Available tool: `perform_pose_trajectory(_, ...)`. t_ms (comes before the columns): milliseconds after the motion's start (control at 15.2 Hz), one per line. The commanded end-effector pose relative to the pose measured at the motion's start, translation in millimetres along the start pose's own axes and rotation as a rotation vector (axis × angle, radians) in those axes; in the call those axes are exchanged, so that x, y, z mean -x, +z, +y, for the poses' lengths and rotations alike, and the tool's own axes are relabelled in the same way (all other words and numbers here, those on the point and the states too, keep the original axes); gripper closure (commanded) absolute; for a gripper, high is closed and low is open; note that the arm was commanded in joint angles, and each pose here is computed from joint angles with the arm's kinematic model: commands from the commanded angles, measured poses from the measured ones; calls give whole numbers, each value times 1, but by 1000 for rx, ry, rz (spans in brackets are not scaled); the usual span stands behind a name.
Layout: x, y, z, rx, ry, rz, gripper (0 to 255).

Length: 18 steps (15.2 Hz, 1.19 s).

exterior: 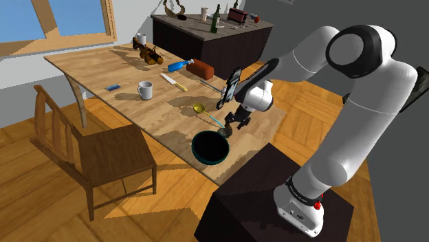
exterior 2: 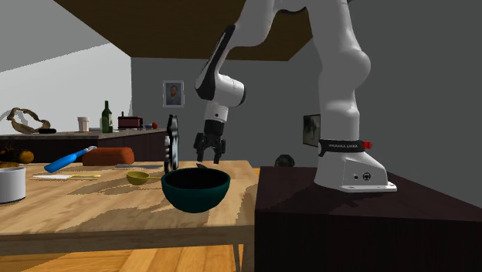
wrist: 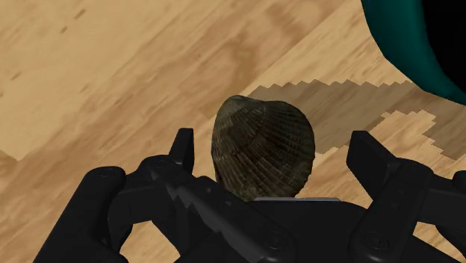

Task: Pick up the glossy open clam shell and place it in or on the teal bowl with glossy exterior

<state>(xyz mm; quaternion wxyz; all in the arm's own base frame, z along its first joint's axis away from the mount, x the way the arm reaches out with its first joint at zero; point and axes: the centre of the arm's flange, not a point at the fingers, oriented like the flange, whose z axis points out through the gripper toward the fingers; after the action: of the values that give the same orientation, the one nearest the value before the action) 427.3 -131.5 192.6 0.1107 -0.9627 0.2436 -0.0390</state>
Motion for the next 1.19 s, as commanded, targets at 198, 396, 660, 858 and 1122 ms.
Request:
perform_pose_trajectory(198,-4,31,1,-2,9,6,0)
perform_pose_trajectory(396,-4,44,1,-2,9,6,0)
perform_pose_trajectory(660,-4,44,1,-2,9,6,0)
perform_pose_trajectory(858,-4,44,1,-2,9,6,0)
perform_pose_trajectory(1122,-4,44,1,-2,9,6,255)
